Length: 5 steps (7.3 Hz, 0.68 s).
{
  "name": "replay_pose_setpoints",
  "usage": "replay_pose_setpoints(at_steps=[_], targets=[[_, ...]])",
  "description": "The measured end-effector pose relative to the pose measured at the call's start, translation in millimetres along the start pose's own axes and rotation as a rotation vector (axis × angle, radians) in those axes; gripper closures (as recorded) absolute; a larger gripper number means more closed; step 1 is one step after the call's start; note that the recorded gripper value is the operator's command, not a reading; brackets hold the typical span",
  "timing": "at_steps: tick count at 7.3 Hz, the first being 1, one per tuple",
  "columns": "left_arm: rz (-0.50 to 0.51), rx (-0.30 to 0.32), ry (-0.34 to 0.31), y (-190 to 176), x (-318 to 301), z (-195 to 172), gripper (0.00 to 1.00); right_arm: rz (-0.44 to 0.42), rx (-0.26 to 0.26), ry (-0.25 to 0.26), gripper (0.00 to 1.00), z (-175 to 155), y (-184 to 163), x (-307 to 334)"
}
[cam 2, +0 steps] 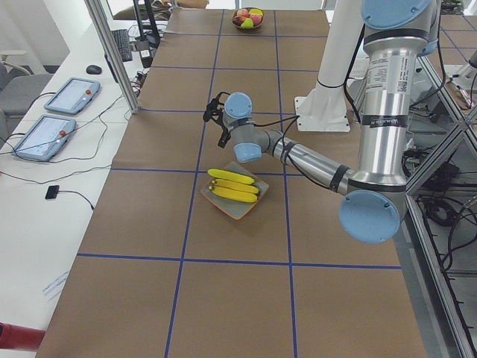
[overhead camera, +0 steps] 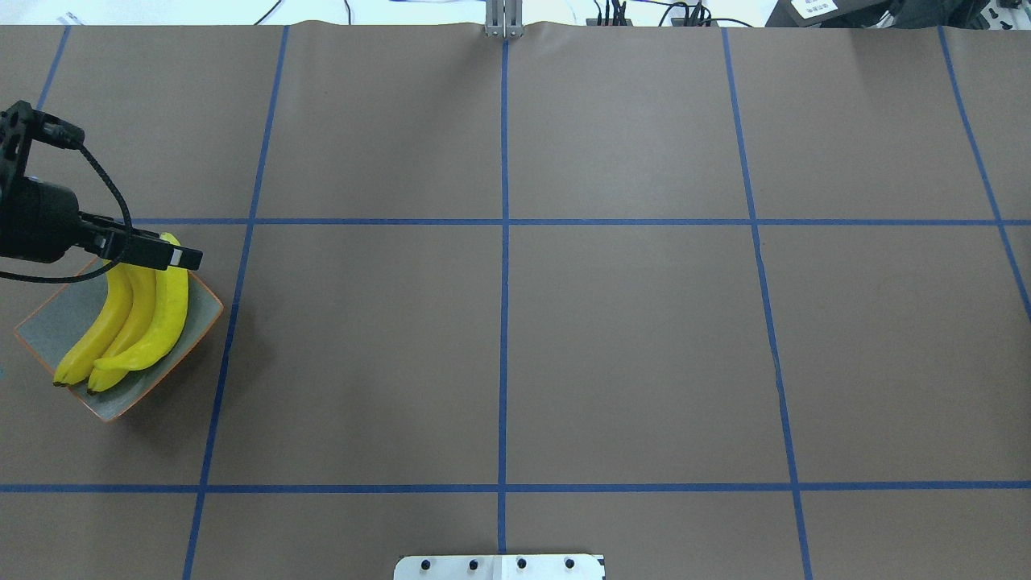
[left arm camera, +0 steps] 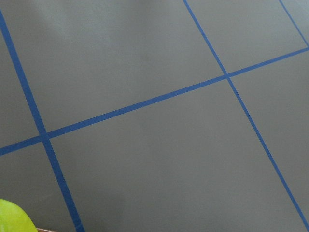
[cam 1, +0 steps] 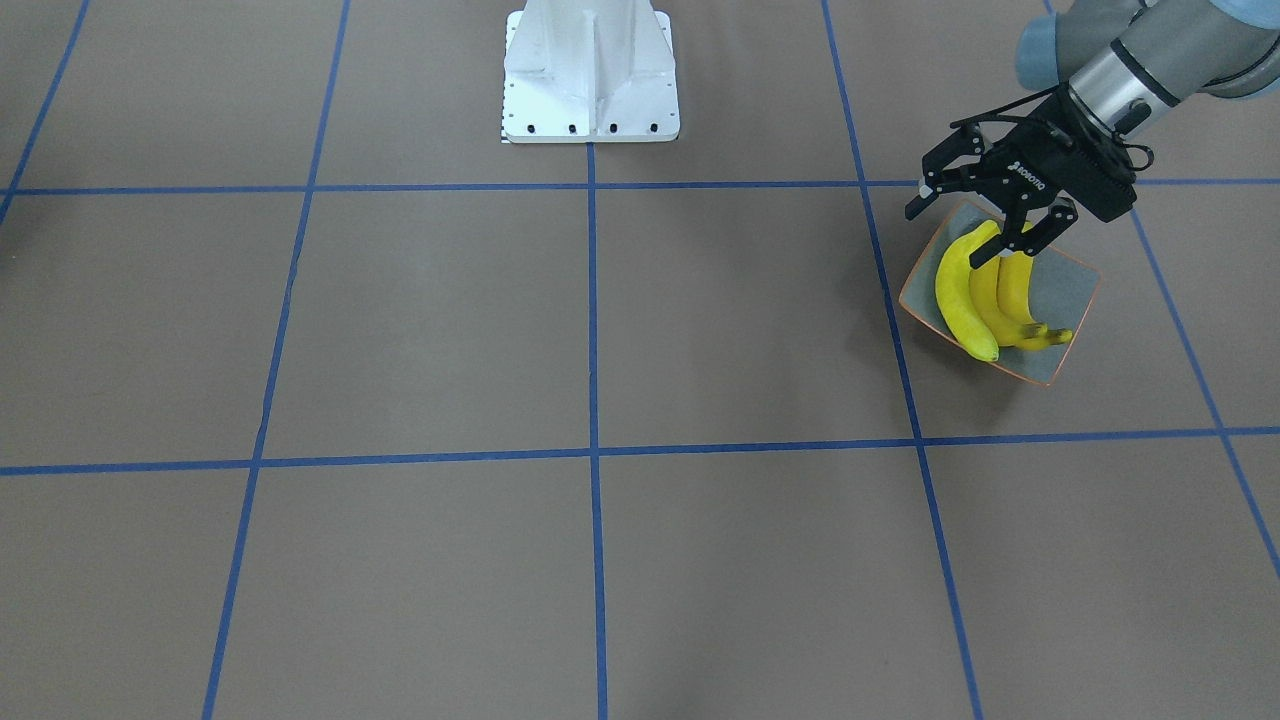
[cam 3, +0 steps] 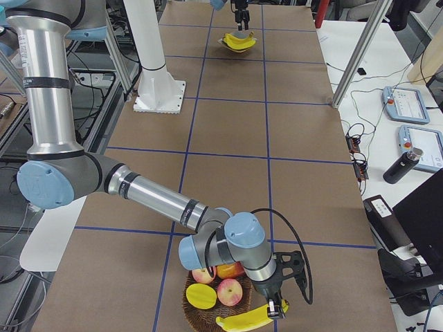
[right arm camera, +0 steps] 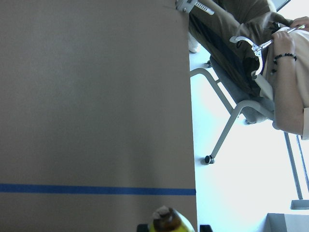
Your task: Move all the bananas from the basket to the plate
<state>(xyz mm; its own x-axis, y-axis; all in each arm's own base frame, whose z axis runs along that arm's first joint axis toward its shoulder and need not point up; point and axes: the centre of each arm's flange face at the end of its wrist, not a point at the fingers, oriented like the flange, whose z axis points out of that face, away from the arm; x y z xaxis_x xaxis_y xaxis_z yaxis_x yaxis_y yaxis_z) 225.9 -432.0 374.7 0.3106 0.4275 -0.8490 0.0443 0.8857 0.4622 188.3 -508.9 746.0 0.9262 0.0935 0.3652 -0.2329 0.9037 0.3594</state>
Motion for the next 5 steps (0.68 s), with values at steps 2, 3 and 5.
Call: replay_pose_setpoints(at_steps=[2, 3, 5], targets=[[-0.036, 0.009, 0.013, -7.2, 8.6, 1.2, 0.0, 0.166, 0.076, -0.009, 1.0, -31.2, -39.8, -16.3], [-0.054, 0.016, 0.022, -12.6, 15.2, 2.3, 0.0, 0.249, 0.11, -0.03, 1.0, -45.2, -57.3, -33.9], [-0.1, 0.042, 0.038, -26.6, 34.4, 9.5, 0.0, 0.416, 0.147, -0.119, 1.0, -66.1, -87.9, -109.3]])
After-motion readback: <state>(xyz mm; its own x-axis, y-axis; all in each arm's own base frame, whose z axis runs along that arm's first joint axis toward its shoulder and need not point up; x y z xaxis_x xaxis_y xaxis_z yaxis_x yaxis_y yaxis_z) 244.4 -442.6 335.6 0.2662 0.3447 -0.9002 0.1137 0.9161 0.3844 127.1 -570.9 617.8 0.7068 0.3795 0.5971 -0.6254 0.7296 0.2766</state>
